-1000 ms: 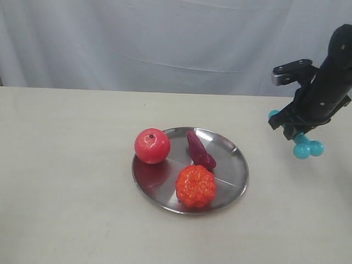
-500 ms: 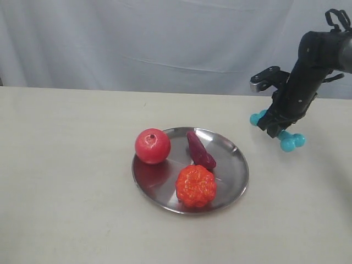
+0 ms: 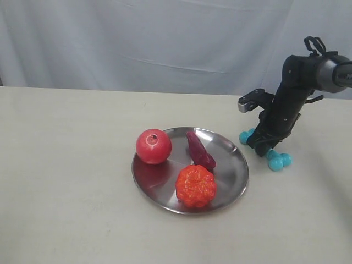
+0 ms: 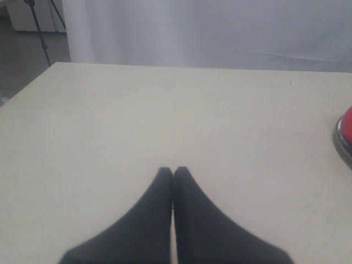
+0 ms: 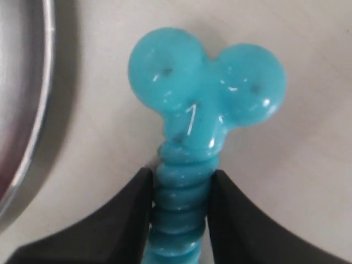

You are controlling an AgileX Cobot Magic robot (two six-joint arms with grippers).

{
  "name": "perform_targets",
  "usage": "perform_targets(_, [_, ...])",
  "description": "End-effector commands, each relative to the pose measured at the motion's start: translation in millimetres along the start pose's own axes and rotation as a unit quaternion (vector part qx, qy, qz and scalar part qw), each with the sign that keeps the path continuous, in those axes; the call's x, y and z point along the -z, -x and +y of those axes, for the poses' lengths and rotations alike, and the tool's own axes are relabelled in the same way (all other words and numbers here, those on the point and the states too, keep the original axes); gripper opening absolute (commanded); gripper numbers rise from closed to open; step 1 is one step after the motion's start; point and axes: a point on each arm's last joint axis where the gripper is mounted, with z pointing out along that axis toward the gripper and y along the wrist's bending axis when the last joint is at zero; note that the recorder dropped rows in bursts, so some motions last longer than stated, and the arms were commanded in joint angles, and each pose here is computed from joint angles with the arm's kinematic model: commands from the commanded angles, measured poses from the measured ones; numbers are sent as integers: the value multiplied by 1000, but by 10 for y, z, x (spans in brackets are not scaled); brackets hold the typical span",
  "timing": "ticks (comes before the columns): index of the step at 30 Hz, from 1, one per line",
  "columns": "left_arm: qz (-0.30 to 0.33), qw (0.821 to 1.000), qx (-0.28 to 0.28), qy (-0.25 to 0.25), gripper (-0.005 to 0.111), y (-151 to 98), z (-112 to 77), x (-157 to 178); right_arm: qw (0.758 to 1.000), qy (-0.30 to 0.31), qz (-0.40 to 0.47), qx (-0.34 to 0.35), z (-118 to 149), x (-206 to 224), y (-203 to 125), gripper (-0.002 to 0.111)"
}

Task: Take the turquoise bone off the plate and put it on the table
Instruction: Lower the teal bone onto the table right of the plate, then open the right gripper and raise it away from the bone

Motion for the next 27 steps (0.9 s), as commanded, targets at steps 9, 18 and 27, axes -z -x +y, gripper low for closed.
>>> perform_targets(9, [-2,1000,5,2,0,-3,1,-2,998,3,-16,-55,38,-93,59,72])
perform_targets(18, [-2,1000,5,2,0,-3,1,-2,996,-15,-4,-91,72,597,13,56])
perform_targets(27, [-2,1000,5,2,0,-3,1,-2,976,-68,-166,-125,438,2113,-193,-1])
